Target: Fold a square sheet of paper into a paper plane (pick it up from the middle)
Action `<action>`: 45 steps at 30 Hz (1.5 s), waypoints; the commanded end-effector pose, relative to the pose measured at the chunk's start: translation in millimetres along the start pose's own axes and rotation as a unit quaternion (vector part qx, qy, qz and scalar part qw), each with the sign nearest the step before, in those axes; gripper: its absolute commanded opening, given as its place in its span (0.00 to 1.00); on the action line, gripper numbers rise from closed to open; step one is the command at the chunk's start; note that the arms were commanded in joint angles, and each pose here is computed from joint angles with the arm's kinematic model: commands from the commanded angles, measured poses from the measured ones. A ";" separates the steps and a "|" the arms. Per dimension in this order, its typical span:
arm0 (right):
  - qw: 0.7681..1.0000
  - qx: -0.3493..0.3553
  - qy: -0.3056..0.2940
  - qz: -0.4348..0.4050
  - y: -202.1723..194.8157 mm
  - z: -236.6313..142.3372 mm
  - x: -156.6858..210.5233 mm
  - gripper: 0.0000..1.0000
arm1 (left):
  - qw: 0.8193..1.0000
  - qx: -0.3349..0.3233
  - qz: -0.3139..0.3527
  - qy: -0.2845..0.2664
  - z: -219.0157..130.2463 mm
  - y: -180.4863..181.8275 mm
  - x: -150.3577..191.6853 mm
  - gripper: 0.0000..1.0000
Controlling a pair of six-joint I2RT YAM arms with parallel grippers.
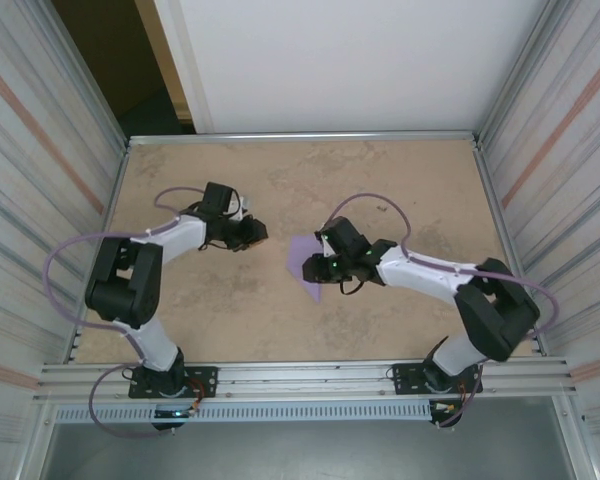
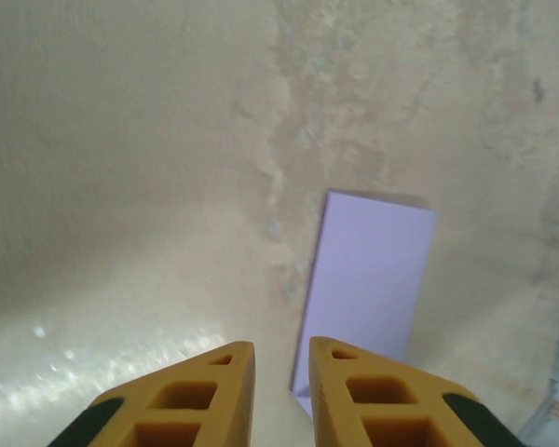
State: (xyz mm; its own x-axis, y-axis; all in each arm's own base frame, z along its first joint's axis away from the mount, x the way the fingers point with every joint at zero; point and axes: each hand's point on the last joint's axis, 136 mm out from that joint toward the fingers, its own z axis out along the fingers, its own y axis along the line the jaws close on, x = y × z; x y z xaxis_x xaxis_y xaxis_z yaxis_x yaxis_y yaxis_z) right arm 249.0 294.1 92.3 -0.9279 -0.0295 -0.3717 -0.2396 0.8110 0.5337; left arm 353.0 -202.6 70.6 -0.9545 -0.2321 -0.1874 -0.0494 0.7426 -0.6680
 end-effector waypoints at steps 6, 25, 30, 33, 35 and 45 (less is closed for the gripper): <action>0.994 -0.009 -0.069 0.089 2.0 -2.0 -9.7 0.41 | 0.997 0.056 -0.043 0.038 3.6 -12.9 37.8 0.33; 0.990 0.037 0.021 0.138 -40.0 53.1 16.8 0.32 | 0.991 0.068 -0.062 0.101 36.6 -21.0 75.2 0.41; 0.988 0.048 0.027 0.144 -48.3 54.6 21.2 0.31 | 0.989 0.064 -0.063 0.115 40.5 -20.1 81.4 0.39; 0.987 0.052 0.028 0.146 -52.0 54.9 22.9 0.30 | 0.989 0.063 -0.062 0.118 43.1 -20.8 82.4 0.37; 0.987 0.053 0.027 0.147 -53.0 54.9 23.0 0.30 | 0.989 0.066 -0.059 0.121 45.1 -23.6 82.6 0.34; 0.987 0.054 0.028 0.148 -55.6 55.3 25.3 0.27 | 0.988 0.071 -0.052 0.125 50.3 -30.3 77.9 0.27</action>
State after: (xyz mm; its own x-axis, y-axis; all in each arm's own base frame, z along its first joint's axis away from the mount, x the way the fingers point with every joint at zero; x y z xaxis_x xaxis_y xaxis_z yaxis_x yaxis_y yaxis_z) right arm 260.1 288.1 23.6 -0.9640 0.1816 -0.1942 0.0464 0.8341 0.5497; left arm 292.8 -268.4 36.7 -0.9874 -0.1493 0.0518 -0.1361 0.6364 -0.7593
